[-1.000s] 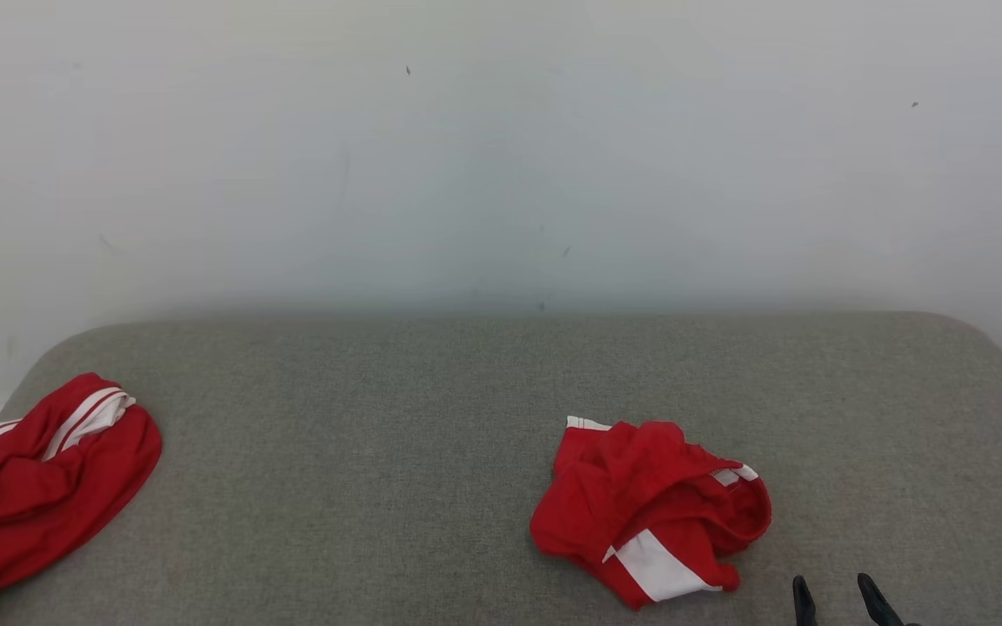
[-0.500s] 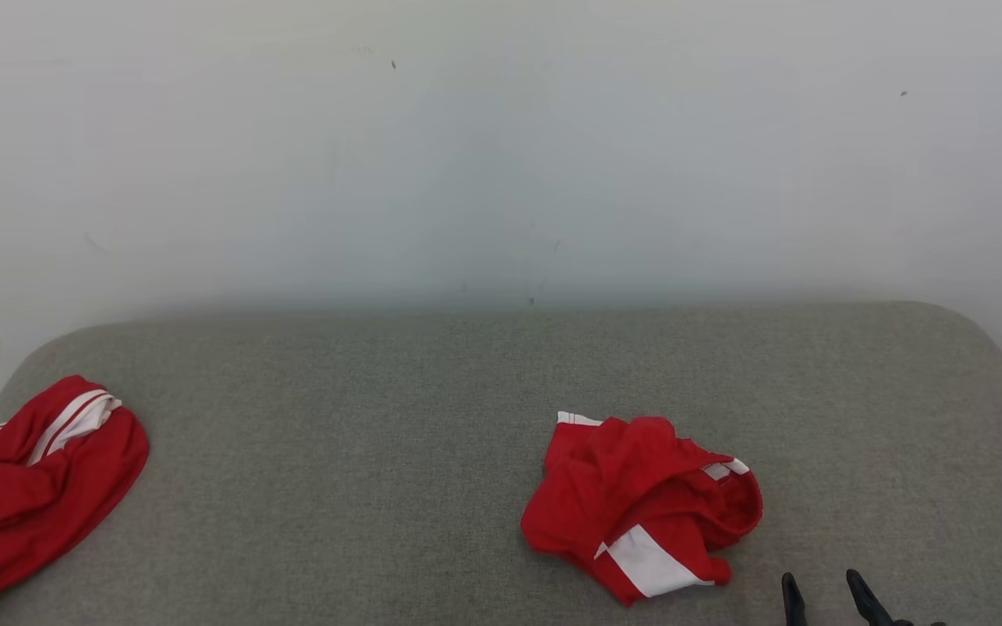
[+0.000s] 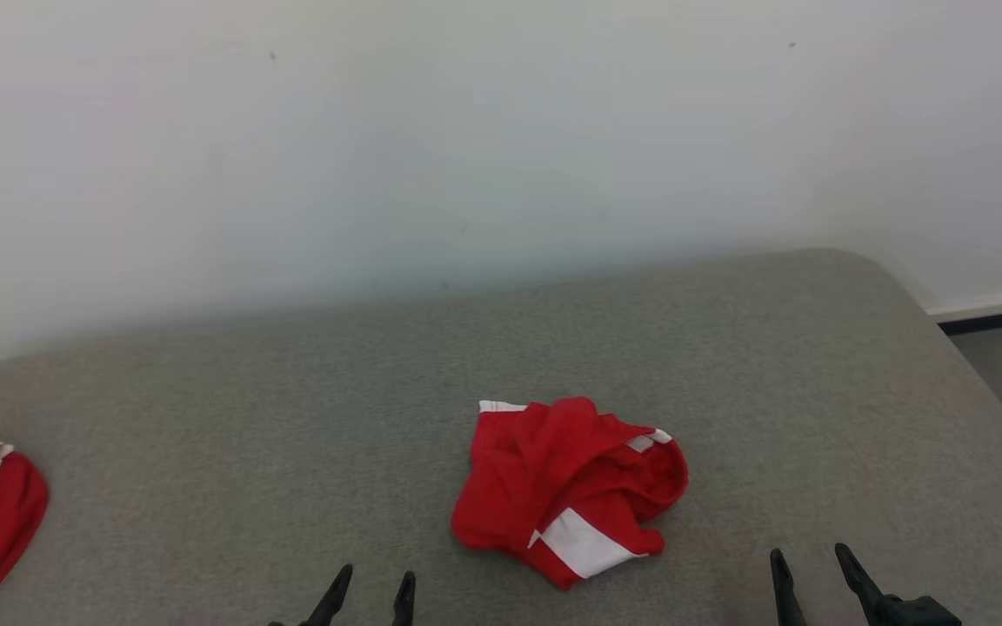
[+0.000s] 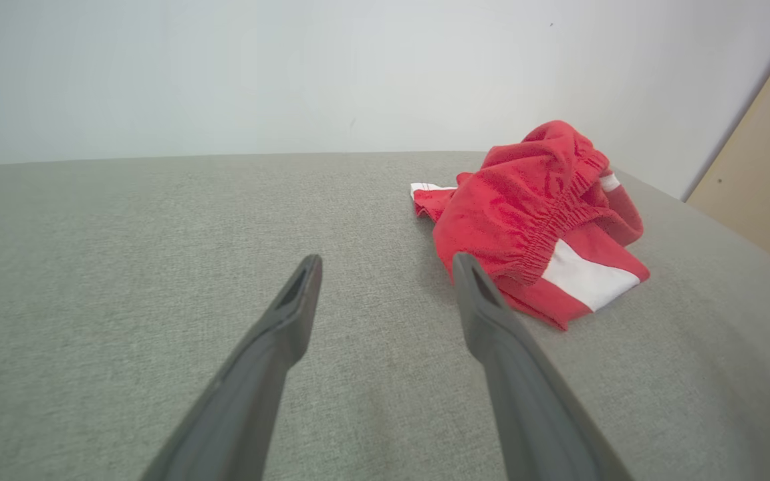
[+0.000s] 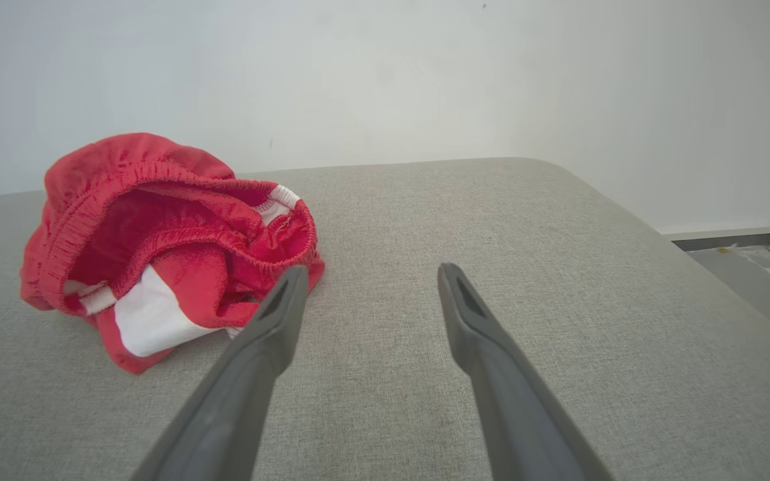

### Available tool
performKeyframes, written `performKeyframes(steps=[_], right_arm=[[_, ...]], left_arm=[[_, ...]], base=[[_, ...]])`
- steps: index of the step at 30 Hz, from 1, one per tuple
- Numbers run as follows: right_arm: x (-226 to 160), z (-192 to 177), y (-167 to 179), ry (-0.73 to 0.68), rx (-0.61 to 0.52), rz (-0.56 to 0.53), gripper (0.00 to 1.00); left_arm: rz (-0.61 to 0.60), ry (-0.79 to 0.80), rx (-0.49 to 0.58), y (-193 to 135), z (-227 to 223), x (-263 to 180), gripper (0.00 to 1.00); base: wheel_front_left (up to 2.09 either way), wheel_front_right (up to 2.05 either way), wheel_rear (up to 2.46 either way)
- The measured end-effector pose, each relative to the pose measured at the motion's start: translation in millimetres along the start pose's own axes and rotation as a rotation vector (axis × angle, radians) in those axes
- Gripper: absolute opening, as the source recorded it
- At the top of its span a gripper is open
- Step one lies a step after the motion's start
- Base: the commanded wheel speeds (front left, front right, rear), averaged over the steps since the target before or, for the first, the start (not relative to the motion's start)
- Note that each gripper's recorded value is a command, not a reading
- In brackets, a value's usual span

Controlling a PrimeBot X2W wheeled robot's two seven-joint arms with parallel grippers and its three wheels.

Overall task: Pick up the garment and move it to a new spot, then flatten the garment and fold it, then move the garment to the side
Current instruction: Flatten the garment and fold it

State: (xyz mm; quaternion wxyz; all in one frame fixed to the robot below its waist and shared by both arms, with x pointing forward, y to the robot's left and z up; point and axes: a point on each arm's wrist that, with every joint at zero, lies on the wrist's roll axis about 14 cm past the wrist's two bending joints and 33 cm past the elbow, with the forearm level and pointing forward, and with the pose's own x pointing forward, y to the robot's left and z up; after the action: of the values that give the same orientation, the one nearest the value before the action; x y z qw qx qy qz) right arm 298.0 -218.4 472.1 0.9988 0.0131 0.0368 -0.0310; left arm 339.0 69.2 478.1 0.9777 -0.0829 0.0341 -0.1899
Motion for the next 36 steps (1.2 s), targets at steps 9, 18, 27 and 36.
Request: performKeyframes(steps=[9,18,27,36], right_arm=[[-24.4,-4.9,-39.0,0.011,0.012,-0.142,1.0],[-56.0,-17.1,-70.6,0.035,0.043,-0.281,1.0],[-68.2,-30.1,-85.6,0.084,0.047,-0.353,1.0],[-64.3,-32.0,-81.7,0.09,0.052,-0.342,1.0]], left_arm=[[-0.33,0.023,0.06,-96.6,2.0,50.9,1.0],[-0.548,0.064,0.14,-167.4,-5.6,85.1,1.0],[-0.586,0.248,0.22,-186.0,-50.3,111.5,1.0],[-0.599,0.299,0.37,-188.7,-60.5,127.9,1.0]], base=[[0.0,0.0,0.0],[0.0,0.0,0.0],[0.0,0.0,0.0],[0.0,0.0,0.0]])
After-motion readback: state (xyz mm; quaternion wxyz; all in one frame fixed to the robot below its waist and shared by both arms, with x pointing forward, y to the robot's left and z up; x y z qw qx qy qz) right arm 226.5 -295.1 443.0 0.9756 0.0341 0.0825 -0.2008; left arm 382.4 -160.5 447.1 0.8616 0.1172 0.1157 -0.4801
